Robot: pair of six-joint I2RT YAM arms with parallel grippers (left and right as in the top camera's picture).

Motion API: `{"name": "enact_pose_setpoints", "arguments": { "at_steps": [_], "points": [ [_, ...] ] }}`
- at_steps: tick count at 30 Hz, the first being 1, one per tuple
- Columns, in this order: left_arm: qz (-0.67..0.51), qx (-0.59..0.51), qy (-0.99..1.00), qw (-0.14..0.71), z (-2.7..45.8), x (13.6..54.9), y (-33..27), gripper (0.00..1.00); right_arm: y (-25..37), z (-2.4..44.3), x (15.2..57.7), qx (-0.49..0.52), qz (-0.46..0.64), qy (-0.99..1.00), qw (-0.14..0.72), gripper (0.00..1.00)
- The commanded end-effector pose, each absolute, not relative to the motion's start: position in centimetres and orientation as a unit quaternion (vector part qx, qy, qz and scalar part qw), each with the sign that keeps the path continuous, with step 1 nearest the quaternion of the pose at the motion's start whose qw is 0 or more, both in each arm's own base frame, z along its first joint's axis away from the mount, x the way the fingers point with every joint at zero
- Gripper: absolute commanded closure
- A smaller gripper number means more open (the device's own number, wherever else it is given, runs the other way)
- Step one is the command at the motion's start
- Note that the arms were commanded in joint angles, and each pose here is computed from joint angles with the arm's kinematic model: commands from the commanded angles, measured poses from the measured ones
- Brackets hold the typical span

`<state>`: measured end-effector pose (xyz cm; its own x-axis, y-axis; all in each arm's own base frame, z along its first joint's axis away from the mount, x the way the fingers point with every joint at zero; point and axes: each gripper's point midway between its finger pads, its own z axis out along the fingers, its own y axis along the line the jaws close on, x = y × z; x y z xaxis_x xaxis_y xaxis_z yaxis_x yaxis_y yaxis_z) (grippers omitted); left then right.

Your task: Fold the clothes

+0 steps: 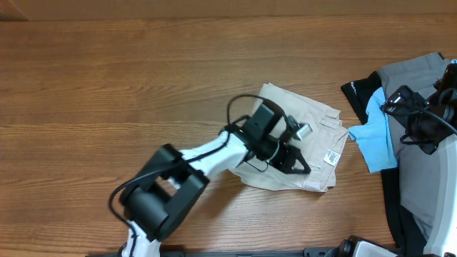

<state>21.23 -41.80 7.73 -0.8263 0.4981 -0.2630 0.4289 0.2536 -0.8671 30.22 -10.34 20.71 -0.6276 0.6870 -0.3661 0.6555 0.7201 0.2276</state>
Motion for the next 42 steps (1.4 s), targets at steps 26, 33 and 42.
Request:
{"name": "enact_pose_setpoints", "arguments": {
  "at_steps": [26,33,42],
  "points": [
    [0.451,-0.227,-0.855,-0.122,17.3,25.9,-42.5,0.96,-10.5,20.8,30.2,0.374,0.035,0.9,0.221,0.0],
    [0.263,-0.12,-0.952,-0.103,14.6,27.2,-32.3,0.96,-10.5,20.8,30.2,0.374,0.035,0.9,0.221,0.0],
    [0.177,-0.098,-0.979,-0.016,6.3,24.3,-29.9,0.96,-10.5,20.8,30.2,0.374,0.035,0.9,0.221,0.0]
  ]
}}
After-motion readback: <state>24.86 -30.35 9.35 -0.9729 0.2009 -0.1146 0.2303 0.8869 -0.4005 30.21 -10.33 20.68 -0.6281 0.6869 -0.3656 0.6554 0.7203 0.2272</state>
